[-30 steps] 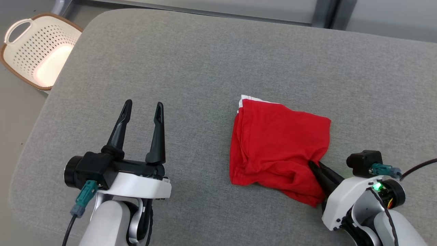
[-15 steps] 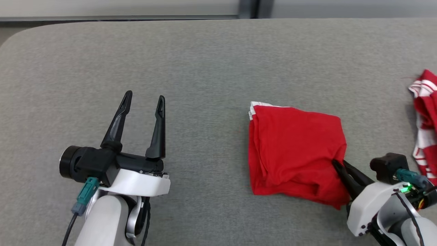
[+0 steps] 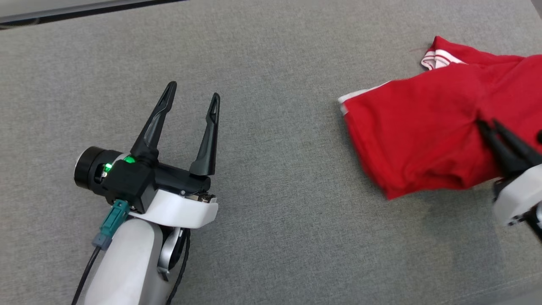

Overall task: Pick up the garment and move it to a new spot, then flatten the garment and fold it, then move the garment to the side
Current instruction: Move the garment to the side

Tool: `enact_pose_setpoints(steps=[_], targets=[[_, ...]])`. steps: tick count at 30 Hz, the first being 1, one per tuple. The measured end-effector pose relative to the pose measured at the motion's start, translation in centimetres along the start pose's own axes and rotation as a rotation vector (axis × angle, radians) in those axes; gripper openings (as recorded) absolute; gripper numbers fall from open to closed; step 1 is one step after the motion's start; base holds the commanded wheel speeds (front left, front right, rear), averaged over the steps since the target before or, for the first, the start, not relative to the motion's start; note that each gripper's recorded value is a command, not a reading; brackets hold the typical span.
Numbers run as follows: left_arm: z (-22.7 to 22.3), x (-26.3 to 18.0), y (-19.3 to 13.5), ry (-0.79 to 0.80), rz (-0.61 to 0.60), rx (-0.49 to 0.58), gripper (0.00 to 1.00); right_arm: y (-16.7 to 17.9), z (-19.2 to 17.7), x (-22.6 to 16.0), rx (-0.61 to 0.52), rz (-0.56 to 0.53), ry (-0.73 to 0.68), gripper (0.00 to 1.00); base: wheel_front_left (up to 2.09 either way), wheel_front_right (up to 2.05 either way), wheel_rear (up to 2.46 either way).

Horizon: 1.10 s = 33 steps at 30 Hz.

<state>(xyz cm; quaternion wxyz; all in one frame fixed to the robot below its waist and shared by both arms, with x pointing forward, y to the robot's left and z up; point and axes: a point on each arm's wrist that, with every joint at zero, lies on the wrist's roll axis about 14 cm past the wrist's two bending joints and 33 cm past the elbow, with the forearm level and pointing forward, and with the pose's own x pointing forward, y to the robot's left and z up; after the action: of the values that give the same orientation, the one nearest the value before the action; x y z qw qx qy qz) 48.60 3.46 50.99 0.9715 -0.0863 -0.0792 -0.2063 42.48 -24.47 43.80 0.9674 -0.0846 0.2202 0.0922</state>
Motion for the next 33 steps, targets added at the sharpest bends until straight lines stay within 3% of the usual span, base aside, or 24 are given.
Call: enact_pose_setpoints(steps=[7, 10, 15, 17, 18, 22, 26, 33], targets=[[-2.4, 2.3, -1.3, 0.015, -0.073, -0.027, 1.0, -10.6, -0.9, -1.4, -0.098, -0.204, 0.1, 0.0, 0.0, 0.0, 0.0], [-3.6, 2.9, -1.2, 0.029, -0.087, -0.03, 1.0, -13.0, -2.4, -1.0, -0.095, -0.248, 0.15, 0.0, 0.0, 0.0, 0.0], [-5.6, 3.3, -0.7, 0.062, -0.09, -0.039, 1.0, -14.1, -4.8, 1.0, -0.031, -0.274, 0.138, 0.0, 0.0, 0.0, 0.0], [-6.1, 3.3, -0.4, 0.07, -0.087, -0.036, 1.0, -14.1, -6.4, 1.7, -0.011, -0.281, 0.158, 0.95, 0.0, 0.0, 0.0], [-6.2, 3.3, -0.2, 0.074, -0.083, -0.034, 1.0, -14.2, -7.0, 1.9, 0.003, -0.292, 0.161, 1.0, 0.0, 0.0, 0.0], [-6.0, 3.1, 0.4, 0.074, -0.064, -0.025, 1.0, -14.9, -8.2, 1.8, 0.055, -0.35, 0.133, 1.0, 0.0, 0.0, 0.0], [-5.6, 2.2, 1.0, 0.087, -0.032, -0.023, 1.0, -15.0, -6.9, 0.7, 0.099, -0.39, 0.02, 1.0, 0.0, 0.0, 0.0], [-3.7, -0.6, 2.3, 0.095, 0.061, -0.03, 1.0, -11.3, -3.4, -2.2, 0.151, -0.369, -0.188, 1.0, 0.0, 0.0, 0.0]])
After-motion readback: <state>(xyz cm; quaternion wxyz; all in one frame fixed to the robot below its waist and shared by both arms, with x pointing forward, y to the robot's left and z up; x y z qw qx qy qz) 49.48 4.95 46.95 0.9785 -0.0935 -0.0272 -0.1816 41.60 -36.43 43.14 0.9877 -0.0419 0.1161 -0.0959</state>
